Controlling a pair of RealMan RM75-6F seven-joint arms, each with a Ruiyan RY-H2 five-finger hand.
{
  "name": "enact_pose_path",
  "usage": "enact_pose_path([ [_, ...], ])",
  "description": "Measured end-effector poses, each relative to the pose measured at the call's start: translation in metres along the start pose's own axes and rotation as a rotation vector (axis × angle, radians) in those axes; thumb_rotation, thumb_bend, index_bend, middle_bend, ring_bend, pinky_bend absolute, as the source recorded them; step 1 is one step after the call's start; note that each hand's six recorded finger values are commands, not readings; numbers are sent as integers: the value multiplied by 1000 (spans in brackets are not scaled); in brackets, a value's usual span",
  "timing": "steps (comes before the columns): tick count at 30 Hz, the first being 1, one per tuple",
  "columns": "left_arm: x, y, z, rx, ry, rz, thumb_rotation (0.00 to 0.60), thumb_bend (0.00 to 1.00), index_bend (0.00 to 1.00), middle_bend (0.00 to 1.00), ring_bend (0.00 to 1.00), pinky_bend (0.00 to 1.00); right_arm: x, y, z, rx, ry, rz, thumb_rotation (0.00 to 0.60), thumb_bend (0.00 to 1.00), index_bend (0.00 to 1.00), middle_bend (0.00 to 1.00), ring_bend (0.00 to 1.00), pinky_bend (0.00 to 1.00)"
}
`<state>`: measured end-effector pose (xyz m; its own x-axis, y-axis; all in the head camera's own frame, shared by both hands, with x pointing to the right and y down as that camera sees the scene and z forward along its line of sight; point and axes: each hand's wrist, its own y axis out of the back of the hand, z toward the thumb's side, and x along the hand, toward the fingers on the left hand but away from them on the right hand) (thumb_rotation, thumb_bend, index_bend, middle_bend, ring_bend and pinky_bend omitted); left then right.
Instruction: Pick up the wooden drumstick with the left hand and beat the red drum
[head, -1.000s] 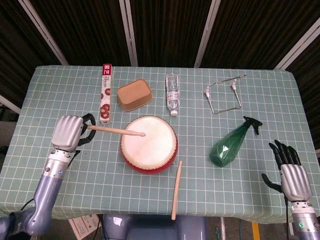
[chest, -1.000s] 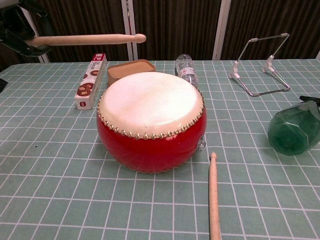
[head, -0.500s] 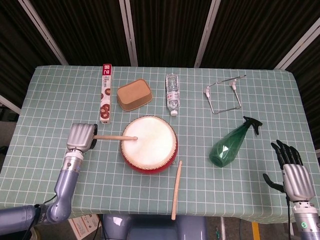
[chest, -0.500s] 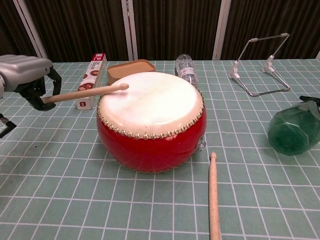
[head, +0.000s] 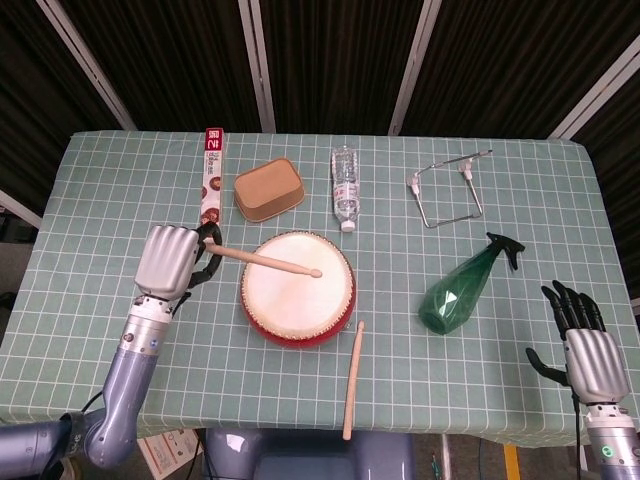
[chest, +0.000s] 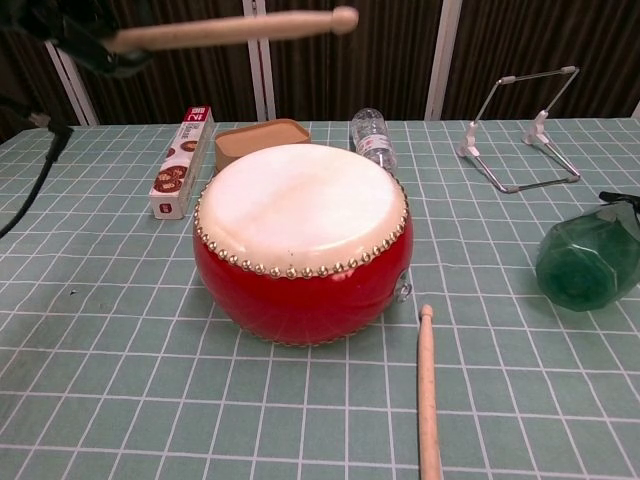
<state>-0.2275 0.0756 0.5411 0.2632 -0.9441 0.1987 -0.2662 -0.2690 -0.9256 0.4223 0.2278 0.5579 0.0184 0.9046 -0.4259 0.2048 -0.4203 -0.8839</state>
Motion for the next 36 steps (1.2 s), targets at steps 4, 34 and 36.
enact_pose_path([
  [4, -1, 16, 7, -55, -42, 75, 600, 545, 778, 1000, 1000, 991, -1, -1, 2, 0, 4, 2, 600, 312, 0, 0, 0, 15],
  [34, -12, -59, -33, 137, 69, -184, 600, 545, 777, 1000, 1000, 991, 0, 2, -1, -10, -6, -2, 600, 312, 0, 0, 0, 15],
  [36, -16, -40, -28, 103, 33, -137, 600, 545, 774, 1000, 1000, 991, 1, 2, -2, -12, -9, -1, 600, 312, 0, 0, 0, 15],
])
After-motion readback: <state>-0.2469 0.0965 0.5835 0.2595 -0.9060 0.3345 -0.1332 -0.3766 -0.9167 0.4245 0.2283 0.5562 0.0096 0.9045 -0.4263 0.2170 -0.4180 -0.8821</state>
